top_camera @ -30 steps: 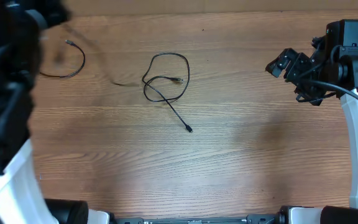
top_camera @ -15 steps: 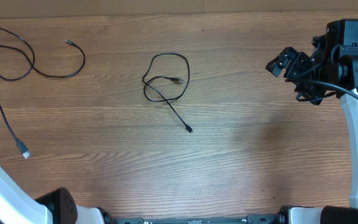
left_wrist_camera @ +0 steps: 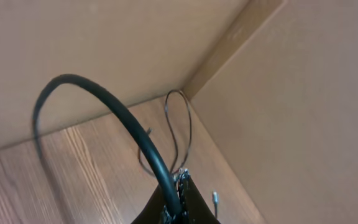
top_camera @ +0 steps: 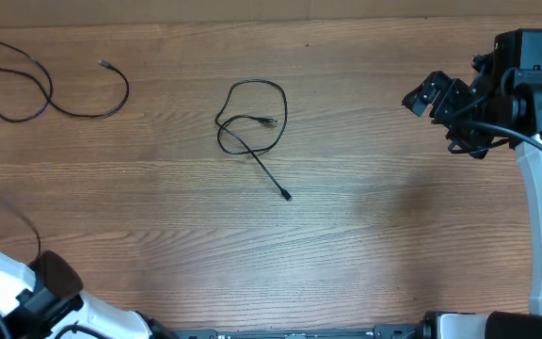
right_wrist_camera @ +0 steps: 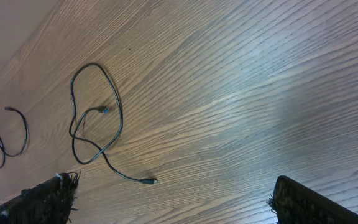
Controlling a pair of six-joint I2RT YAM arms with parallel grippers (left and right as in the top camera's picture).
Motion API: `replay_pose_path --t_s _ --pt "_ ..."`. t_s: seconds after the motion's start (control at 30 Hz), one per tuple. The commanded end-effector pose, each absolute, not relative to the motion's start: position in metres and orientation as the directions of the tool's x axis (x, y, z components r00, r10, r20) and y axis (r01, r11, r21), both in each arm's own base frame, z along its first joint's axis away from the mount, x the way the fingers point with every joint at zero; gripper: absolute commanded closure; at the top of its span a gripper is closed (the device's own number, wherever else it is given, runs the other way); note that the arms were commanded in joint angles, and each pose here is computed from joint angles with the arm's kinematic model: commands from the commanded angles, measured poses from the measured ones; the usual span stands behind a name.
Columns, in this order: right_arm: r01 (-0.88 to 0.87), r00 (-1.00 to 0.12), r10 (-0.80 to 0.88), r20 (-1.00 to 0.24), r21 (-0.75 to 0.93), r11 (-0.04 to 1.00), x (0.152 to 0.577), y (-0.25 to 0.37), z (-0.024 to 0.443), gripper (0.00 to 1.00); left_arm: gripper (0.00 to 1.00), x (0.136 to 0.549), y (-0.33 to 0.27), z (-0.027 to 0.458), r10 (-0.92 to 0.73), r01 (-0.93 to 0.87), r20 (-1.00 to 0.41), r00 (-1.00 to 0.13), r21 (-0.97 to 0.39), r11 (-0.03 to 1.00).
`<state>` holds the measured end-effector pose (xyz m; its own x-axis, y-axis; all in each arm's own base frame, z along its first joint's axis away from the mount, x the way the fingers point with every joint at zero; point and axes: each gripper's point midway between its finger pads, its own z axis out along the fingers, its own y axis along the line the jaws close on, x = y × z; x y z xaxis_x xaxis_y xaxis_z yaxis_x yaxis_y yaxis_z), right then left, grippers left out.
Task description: Untangle cables
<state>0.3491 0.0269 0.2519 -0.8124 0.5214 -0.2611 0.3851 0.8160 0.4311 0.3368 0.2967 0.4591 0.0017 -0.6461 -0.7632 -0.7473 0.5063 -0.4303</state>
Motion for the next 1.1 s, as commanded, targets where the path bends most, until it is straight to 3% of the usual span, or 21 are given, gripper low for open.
replay_pose_path --t_s 0.0,0.07,0.13,0.3,0.43,0.7,0.77,0.8,0.87,0.97,1.07 --pt "0.383 -0.814 0.519 -0.259 0.433 0.816 0.350 0.027 0.250 0.00 0.96 0.333 0.325 0.438 -0.640 -0.806 -0.768 -0.015 -0.370 0.463" --pt "0.383 -0.814 0.519 -0.259 0.433 0.816 0.350 0.027 0.250 0.00 0.96 0.320 0.343 0.418 -0.650 -0.879 -0.760 -0.004 -0.307 0.365" --pt "0.383 -0.814 0.519 -0.259 0.433 0.816 0.350 0.027 0.250 0.00 0.96 0.294 0.357 0.385 -0.697 -0.957 -0.713 0.077 -0.248 0.149" --pt "0.383 -0.814 0.519 -0.259 0.433 0.816 0.350 0.027 0.250 0.00 0.96 0.266 0.360 0.321 -0.765 -0.974 -0.603 0.227 -0.152 -0.169" --pt "0.383 -0.814 0.519 -0.259 0.433 0.816 0.350 0.027 0.250 0.00 0.96 0.265 0.358 0.270 -0.825 -0.967 -0.515 0.235 -0.038 -0.252" --pt "0.383 -0.814 0.519 -0.258 0.433 0.816 0.350 0.027 0.250 0.00 0.93 0.299 0.360 0.155 -0.951 -0.980 -0.287 0.113 0.127 -0.154" --pt "0.383 -0.814 0.520 -0.259 0.433 0.816 0.350 0.027 0.250 0.00 0.70 0.300 0.361 0.133 -0.960 -0.975 -0.259 0.103 0.167 -0.149" --pt "0.383 -0.814 0.519 -0.259 0.433 0.816 0.350 0.027 0.250 0.00 0.49 0.300 0.361 0.124 -0.964 -0.972 -0.247 0.099 0.183 -0.147" --pt "0.383 -0.814 0.519 -0.259 0.433 0.816 0.350 0.027 0.250 0.00 0.21 0.301 0.361 0.107 -0.971 -0.968 -0.218 0.094 0.208 -0.140" --pt "0.383 -0.814 0.519 -0.259 0.433 0.816 0.350 0.027 0.250 0.00 0.03 0.309 0.350 0.084 -0.988 -0.973 -0.128 0.090 0.199 -0.115" --pt "0.383 -0.814 0.520 -0.259 0.433 0.816 0.350 0.027 0.250 0.00 0.00 0.329 0.329 0.075 -0.995 -0.989 0.004 0.097 0.113 -0.096"
